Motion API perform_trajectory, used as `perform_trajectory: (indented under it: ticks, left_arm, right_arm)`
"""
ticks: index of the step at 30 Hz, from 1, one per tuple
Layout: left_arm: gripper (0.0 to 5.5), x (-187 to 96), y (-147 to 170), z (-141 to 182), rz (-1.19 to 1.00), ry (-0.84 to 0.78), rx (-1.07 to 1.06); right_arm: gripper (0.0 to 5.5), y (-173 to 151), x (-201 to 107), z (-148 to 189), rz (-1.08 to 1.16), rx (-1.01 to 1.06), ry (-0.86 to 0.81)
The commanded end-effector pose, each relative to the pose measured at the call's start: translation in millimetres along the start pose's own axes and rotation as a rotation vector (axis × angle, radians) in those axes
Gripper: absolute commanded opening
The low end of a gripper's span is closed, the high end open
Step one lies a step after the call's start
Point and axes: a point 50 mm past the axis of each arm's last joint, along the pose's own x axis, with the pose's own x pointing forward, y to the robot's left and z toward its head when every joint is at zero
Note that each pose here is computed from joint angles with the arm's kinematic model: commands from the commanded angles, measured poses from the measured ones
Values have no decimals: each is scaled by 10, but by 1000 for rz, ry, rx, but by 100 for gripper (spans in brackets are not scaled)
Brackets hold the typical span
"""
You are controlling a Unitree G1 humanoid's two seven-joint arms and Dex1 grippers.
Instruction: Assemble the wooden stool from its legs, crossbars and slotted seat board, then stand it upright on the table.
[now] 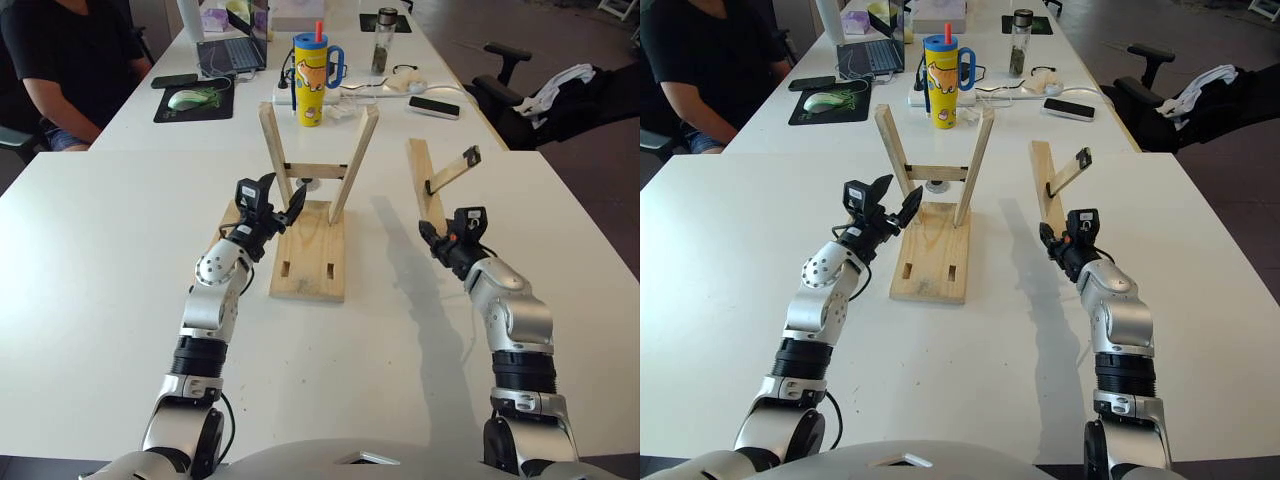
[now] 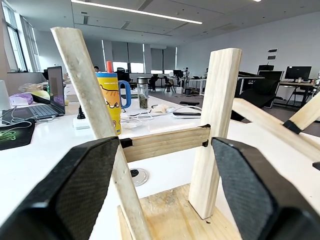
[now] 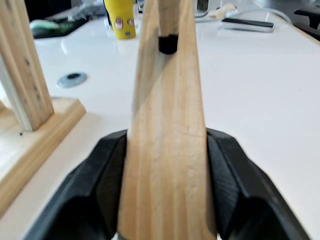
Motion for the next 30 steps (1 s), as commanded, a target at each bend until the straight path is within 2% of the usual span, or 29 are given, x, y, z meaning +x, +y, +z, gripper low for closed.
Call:
perform_trajectory:
  ticks: [1, 7, 11, 16, 20, 30]
  left_arm:
    - [347, 50, 64, 90, -10, -17, -49]
    - [410, 70, 93, 259, -95, -85, -217]
    - [463, 66, 121, 442, -230, -128, -425]
    - [535, 65, 147, 636, -404, -101, -560]
    - [540, 46, 75, 762, -575, -60, -648]
    - [540, 137, 123, 961, -779, 65, -734]
  right_arm:
    - [204, 54, -13, 477, 84, 23, -231]
    - [204, 157, -41, 781, 235, 57, -315]
    - [204, 271, -100, 960, 396, 76, -347]
    - [204, 350, -174, 1095, 589, 123, -330]
    - [204, 462, -230, 1087, 790, 137, -237]
    - [204, 632, -420, 900, 1137, 146, -8]
